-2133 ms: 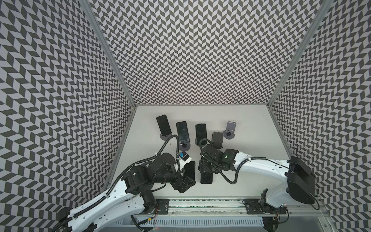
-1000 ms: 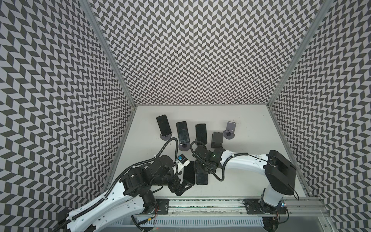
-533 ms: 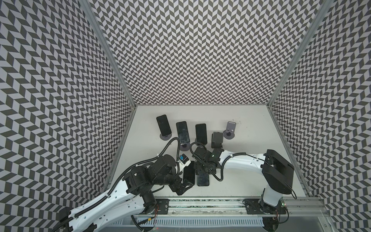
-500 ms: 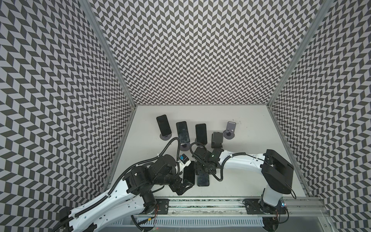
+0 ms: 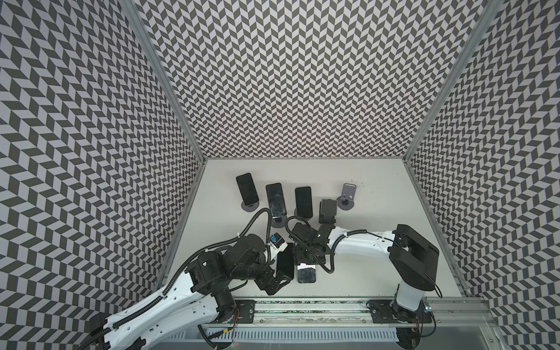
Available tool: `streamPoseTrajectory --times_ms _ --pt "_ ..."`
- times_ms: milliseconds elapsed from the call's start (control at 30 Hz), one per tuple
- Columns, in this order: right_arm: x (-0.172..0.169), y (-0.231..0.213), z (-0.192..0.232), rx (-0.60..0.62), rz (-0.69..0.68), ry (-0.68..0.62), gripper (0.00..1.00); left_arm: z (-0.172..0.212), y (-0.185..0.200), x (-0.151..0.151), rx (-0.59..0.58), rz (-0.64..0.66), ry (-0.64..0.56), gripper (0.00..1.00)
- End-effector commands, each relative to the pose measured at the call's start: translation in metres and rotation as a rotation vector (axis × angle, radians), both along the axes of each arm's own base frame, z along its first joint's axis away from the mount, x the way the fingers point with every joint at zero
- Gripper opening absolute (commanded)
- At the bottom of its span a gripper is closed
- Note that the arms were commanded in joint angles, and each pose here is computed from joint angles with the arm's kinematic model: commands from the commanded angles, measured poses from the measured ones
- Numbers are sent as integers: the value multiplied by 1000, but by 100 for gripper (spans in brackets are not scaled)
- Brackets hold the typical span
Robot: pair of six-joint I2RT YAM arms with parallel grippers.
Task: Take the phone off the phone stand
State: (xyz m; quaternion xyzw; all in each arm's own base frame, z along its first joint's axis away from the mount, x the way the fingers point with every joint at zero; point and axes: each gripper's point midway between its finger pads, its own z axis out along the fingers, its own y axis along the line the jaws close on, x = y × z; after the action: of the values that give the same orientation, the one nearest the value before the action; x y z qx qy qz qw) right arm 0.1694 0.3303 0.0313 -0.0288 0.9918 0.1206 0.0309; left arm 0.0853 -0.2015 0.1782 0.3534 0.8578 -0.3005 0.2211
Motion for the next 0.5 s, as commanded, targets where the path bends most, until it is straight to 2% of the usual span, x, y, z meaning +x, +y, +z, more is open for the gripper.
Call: streamPoseTrajectory --times_ms 0,467 --pt "2 11 6 31 -8 12 32 1 -1 2 -11 10 -13 95" --pt "6 4 -1 17 -32 45 32 2 4 2 -23 33 -19 95"
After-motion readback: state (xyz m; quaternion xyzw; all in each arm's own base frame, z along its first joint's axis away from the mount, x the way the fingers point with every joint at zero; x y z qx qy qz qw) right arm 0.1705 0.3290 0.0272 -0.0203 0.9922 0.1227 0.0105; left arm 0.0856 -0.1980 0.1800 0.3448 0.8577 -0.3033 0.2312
